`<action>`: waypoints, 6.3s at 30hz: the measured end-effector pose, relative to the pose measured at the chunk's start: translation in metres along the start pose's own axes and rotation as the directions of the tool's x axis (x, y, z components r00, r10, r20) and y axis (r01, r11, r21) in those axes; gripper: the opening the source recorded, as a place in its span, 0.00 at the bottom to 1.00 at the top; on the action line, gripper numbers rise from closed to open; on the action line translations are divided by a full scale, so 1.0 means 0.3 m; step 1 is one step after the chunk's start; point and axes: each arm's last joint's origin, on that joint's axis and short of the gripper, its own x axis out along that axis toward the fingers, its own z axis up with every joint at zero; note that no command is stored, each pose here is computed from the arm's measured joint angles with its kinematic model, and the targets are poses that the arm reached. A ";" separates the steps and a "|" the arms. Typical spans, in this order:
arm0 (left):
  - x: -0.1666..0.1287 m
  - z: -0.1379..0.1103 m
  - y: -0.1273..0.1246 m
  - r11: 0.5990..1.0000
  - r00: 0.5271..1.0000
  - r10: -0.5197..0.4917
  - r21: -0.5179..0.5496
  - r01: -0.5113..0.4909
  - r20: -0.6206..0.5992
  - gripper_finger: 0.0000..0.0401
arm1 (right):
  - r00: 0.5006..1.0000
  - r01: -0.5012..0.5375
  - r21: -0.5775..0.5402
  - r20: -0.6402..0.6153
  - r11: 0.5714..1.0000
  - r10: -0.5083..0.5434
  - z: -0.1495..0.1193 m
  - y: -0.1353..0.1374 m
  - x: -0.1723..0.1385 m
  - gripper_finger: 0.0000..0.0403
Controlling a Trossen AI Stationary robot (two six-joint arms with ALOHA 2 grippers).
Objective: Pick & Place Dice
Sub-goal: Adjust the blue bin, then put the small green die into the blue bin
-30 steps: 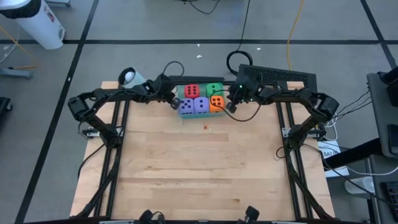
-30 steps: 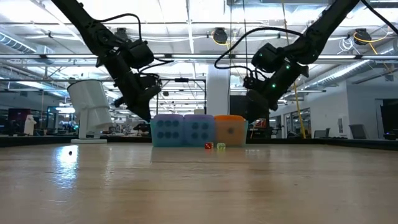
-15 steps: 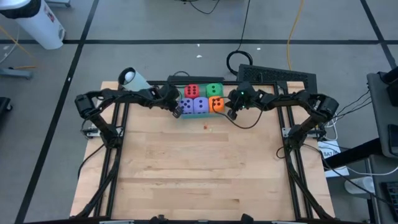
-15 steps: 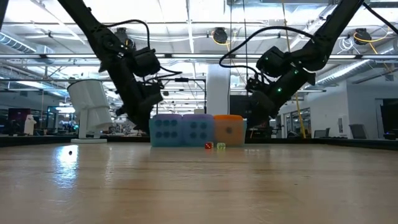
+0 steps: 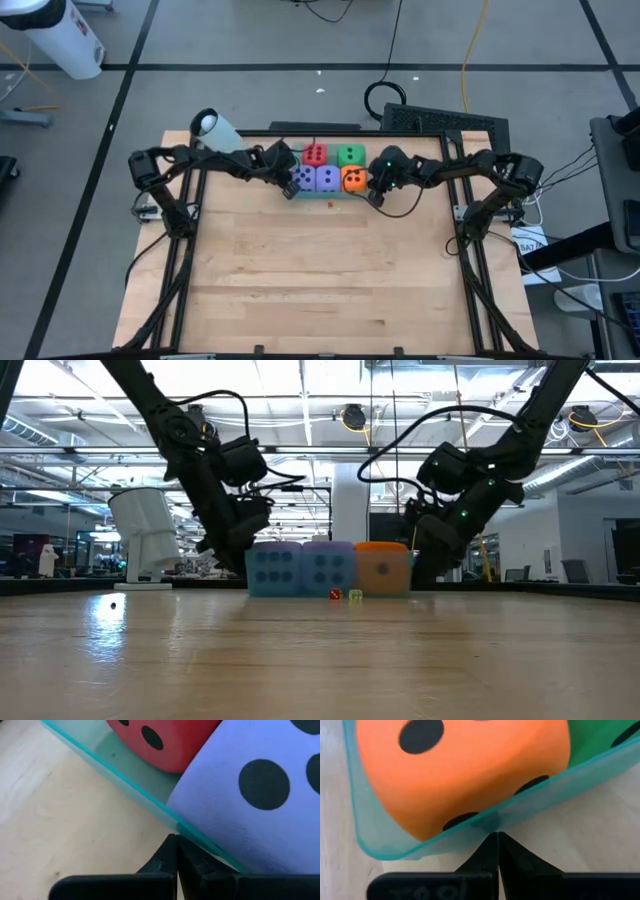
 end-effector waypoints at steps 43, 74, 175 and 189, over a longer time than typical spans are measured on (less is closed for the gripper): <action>-0.394 -0.190 0.044 0.924 0.797 -0.332 0.342 0.168 0.504 0.05 | 0.919 0.041 -0.135 0.393 0.990 0.015 -0.039 0.187 -0.239 0.00; -0.390 -0.257 0.145 0.967 0.818 -0.201 0.241 0.079 0.539 0.06 | 0.936 0.020 -0.287 0.343 0.958 0.083 -0.164 0.458 0.103 0.46; -0.401 -0.242 0.138 0.969 0.785 -0.219 0.222 0.106 0.580 0.06 | 0.886 0.147 -0.161 0.460 0.976 -0.058 0.343 0.140 -0.061 0.11; -0.399 -0.243 0.134 0.969 0.787 -0.218 0.223 0.105 0.577 0.06 | 0.906 0.218 -0.146 0.397 0.965 -0.145 0.404 0.034 0.127 0.16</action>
